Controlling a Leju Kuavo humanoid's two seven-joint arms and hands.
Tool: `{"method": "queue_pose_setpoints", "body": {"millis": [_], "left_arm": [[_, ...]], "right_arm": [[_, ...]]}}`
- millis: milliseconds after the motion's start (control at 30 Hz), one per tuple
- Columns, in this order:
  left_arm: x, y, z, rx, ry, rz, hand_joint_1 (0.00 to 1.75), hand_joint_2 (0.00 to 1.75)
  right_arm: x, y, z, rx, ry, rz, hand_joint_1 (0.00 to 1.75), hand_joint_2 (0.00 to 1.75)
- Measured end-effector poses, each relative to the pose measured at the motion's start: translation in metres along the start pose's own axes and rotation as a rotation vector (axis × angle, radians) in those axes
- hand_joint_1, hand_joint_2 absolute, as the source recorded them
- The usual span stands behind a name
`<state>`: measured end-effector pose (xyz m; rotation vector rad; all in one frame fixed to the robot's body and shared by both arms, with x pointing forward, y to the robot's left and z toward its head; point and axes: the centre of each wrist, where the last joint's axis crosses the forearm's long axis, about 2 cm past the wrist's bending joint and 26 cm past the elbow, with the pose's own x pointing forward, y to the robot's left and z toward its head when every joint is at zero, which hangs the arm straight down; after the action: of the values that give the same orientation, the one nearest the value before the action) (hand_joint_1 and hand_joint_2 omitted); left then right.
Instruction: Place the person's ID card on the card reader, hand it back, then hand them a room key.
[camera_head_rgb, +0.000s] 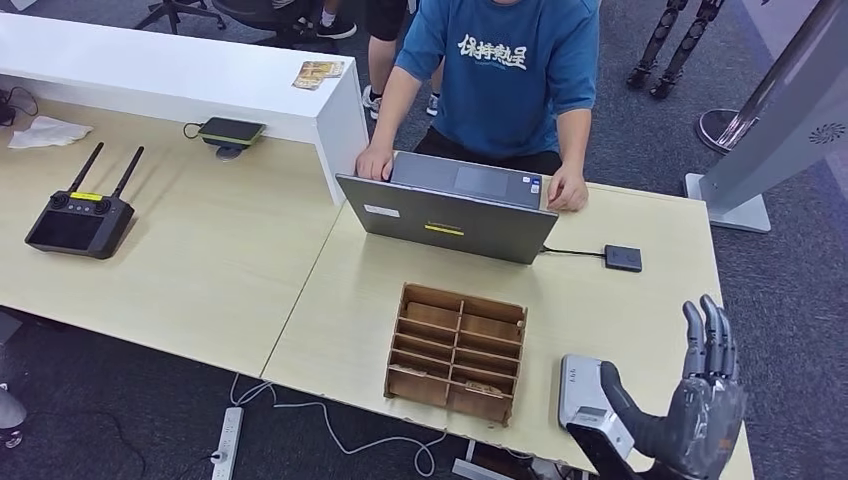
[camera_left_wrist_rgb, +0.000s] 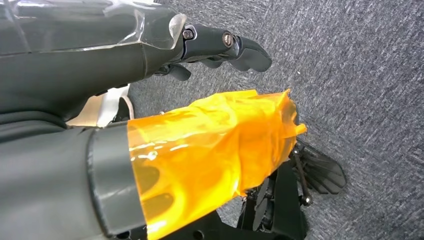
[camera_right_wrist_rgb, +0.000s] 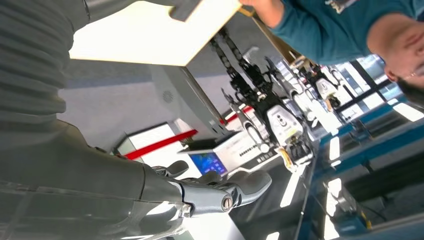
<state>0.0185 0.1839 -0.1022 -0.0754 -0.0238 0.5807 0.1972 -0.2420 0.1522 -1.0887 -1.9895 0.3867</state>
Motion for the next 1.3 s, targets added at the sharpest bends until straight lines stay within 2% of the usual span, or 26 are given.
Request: {"method": "queue_pose_setpoints", "body": {"millis": [267, 767, 1067, 1300], "left_arm": [[0.000, 0.000, 0.000, 0.002, -0.005, 0.007, 0.00, 0.00], [0.000, 0.000, 0.000, 0.002, -0.006, 0.008, 0.00, 0.00], [0.000, 0.000, 0.000, 0.004, -0.008, 0.017, 0.00, 0.00], [0.000, 0.000, 0.000, 0.007, -0.008, 0.019, 0.00, 0.00]], "right_arm": [[0.007, -0.003, 0.021, 0.025, 0.046, -0.013, 0.00, 1.75], [0.010, -0.003, 0.024, 0.025, 0.055, -0.017, 0.00, 1.75], [0.015, -0.003, 0.031, 0.044, -0.003, 0.062, 0.00, 1.75], [0.027, 0.008, 0.039, 0.084, -0.082, 0.142, 0.00, 1.75]]}}
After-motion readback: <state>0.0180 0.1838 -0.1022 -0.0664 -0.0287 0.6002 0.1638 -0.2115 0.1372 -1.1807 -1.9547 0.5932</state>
